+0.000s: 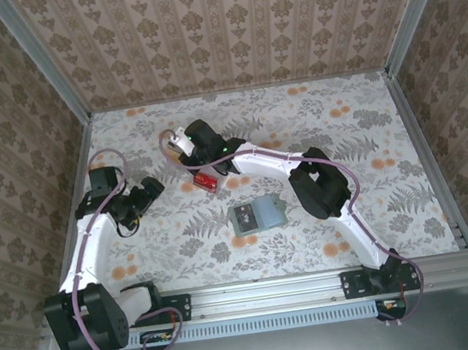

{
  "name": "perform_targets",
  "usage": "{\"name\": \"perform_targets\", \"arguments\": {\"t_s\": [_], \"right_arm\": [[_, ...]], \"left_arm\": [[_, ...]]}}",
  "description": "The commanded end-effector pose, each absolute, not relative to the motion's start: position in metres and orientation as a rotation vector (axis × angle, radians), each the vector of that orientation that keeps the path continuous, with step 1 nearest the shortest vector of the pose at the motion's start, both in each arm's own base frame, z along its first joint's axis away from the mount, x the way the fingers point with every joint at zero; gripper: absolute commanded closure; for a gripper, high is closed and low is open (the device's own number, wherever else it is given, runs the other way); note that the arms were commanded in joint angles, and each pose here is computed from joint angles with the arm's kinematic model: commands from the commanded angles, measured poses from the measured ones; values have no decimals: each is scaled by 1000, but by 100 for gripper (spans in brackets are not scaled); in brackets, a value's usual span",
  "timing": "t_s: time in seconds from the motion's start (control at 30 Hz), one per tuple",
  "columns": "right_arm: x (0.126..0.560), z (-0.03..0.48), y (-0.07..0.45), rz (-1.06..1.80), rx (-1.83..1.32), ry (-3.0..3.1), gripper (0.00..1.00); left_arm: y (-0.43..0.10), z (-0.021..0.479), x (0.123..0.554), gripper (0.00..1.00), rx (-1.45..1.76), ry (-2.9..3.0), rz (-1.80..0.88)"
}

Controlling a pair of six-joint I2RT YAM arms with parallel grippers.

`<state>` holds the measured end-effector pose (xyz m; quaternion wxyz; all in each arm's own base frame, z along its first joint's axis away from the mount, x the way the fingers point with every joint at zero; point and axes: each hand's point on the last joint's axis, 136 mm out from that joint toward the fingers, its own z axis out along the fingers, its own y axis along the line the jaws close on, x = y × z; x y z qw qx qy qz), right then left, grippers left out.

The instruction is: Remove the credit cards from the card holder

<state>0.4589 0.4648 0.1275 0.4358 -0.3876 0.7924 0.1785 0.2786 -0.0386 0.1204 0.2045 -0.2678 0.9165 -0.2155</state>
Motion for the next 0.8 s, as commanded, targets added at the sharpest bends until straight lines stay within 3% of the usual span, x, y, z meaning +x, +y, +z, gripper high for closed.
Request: {"name": "perform_targets", "arguments": {"t_s": [0.0, 0.3, 0.43, 0.6, 0.77], "right_arm": [[463, 161, 460, 438, -909, 1915, 100], [463, 137, 452, 365, -958, 1950, 98], [462, 131, 451, 353, -980, 1962, 90], [462, 139, 450, 339, -965, 1952, 71], [458, 159, 451, 358, -940, 1938, 69]], "left_arm": [[-39, 119, 278, 0, -728, 2555, -615], [-40, 117, 279, 0, -726, 2561, -620], [-41, 117, 280, 0, -715, 2560, -631], [-41, 118, 280, 0, -708, 2557, -625], [-42, 119, 281, 0, -703, 2557, -630]]}}
